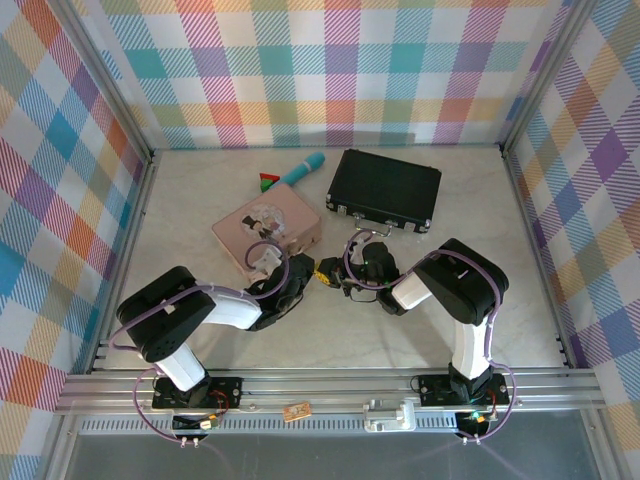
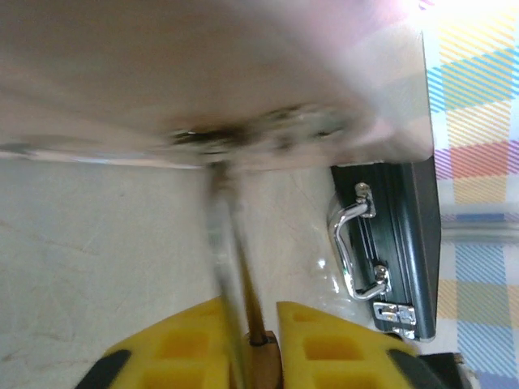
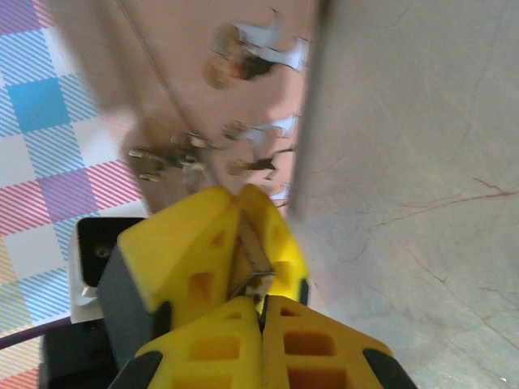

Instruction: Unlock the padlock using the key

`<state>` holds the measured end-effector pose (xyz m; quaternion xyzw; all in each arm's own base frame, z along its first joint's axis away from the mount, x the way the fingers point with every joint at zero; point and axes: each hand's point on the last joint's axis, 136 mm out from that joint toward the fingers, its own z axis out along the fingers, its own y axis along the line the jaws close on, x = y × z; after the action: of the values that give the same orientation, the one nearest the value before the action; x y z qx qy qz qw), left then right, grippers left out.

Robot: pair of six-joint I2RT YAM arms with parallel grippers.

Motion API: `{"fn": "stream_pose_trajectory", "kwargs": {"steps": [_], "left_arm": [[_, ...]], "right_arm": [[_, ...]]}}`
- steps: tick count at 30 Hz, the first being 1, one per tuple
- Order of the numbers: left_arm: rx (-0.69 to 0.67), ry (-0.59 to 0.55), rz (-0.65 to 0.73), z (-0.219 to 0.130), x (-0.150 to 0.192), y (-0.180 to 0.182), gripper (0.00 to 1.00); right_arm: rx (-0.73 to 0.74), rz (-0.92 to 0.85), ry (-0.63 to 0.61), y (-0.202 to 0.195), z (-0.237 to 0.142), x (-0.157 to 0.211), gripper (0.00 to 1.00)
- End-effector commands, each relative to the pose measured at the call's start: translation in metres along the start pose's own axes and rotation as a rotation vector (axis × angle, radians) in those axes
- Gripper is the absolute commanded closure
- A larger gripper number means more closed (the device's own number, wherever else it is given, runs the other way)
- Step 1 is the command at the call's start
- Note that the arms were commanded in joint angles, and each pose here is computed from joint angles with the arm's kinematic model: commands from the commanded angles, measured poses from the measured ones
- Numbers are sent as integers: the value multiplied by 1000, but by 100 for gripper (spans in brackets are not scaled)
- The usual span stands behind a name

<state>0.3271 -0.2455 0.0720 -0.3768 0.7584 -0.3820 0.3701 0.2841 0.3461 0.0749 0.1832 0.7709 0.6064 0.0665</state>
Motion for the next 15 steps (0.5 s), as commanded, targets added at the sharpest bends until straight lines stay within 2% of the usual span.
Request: {"fn": "stream_pose_trajectory", "kwargs": {"steps": [1,4,8,10,12,15], "left_arm": [[44,4,-12,3,-1,-4,100],[53,12,-19,4,1,-5,100],[61,20,-26,4,2,-7,100],[64,21,-29,3,2,-8,100],[67,18,-38,3,1,-8,100],[71,19,-44,3,2,-8,100]], "right_arm": [[-83,-49,20,25,4,2,100],[-82,-55,18,26,2,2,100],[-68,-64,5,23,-2,2,80],[-63,-66,-9,21,-5,2,74],[-67,-73,-19,21,-8,2,71],[-73,-78,-17,23,-9,3,72]]}}
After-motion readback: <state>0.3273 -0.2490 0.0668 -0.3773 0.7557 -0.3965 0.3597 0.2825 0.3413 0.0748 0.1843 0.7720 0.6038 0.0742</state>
